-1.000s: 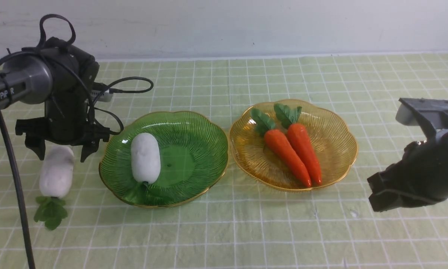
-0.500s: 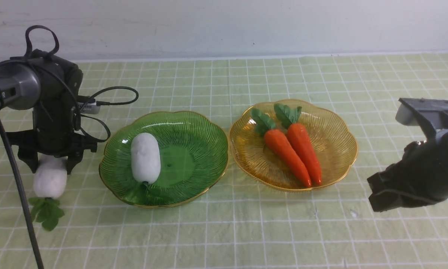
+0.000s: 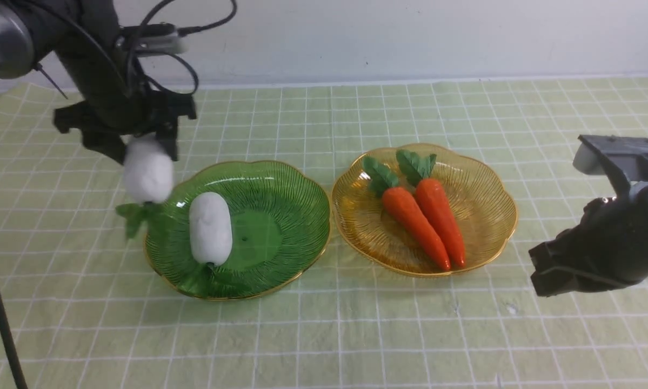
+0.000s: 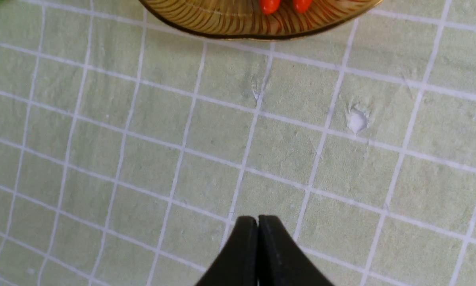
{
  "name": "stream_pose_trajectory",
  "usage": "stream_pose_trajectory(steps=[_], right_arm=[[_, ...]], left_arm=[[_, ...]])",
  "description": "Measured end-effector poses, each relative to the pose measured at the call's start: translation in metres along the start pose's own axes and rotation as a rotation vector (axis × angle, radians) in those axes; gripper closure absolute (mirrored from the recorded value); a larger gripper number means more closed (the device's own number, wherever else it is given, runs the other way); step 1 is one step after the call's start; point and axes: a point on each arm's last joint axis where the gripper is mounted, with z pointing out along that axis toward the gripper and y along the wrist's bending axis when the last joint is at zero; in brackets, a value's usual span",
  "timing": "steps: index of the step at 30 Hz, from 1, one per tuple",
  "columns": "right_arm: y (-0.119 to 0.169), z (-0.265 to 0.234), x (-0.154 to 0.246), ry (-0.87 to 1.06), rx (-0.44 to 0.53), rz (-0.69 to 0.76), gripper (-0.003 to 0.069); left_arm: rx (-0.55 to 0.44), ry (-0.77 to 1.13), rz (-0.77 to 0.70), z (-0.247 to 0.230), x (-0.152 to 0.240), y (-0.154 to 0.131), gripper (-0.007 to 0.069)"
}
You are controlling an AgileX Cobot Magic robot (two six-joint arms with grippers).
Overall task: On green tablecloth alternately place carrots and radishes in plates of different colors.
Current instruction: 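Pick up the white radish and place it in the left plate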
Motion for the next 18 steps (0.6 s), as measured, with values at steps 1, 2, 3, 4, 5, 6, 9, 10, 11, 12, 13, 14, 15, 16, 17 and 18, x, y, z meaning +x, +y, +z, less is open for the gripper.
stream_pose_trajectory(steps=[1,2,3,4,5,6,9,10,11,12,13,14,15,16,17,18], right_arm=[[0.000,0.000,0.000,-0.003,-0.002,0.002,0.0674],[0.000,0.000,0.000,-0.005,-0.003,0.004,0.0674],[0.001,0.000,-0.001,-0.010,-0.007,0.007,0.0674],[0.001,0.000,-0.001,-0.013,-0.011,0.012,0.0674],[0.002,0.000,-0.001,-0.015,-0.018,0.018,0.0674],[0.002,0.000,-0.001,-0.014,-0.019,0.018,0.0674],[0.003,0.000,0.001,0.015,-0.027,0.012,0.0674],[0.003,0.000,0.002,0.025,-0.030,0.007,0.0674],[0.003,0.000,0.003,0.032,-0.032,0.002,0.0674],[0.003,0.000,0.004,0.043,-0.036,-0.004,0.0674],[0.004,0.000,0.005,0.055,-0.040,-0.009,0.0674],[0.004,0.000,0.006,0.061,-0.041,-0.011,0.0674],[0.004,0.000,0.006,0.070,-0.044,-0.013,0.0674],[0.004,0.000,0.007,0.078,-0.047,-0.016,0.0674],[0.004,-0.001,0.008,0.087,-0.049,-0.016,0.0674],[0.005,-0.001,0.009,0.101,-0.054,-0.016,0.0674]], left_arm=[[0.037,-0.003,0.011,0.003,0.000,-0.008,0.0174],[0.054,-0.005,0.016,0.005,0.001,-0.012,0.0174],[0.100,-0.006,0.033,0.013,0.001,-0.024,0.0174],[0.132,0.003,0.039,0.020,0.003,-0.033,0.0174],[0.152,0.014,0.042,0.027,0.004,-0.038,0.0174],[0.163,0.033,0.038,0.032,0.005,-0.040,0.0174],[0.163,0.068,0.036,0.044,0.007,-0.041,0.0174],[0.161,0.076,0.035,0.046,0.008,-0.040,0.0174],[0.160,0.084,0.035,0.049,0.008,-0.040,0.0174],[0.160,0.089,0.034,0.050,0.008,-0.040,0.0174],[0.158,0.096,0.034,0.052,0.009,-0.040,0.0174],[0.159,0.101,0.033,0.053,0.009,-0.040,0.0174],[0.162,0.104,0.031,0.053,0.010,-0.041,0.0174],[0.165,0.106,0.029,0.054,0.010,-0.041,0.0174],[0.169,0.107,0.028,0.054,0.010,-0.042,0.0174],[0.172,0.108,0.026,0.054,0.010,-0.042,0.0172]])
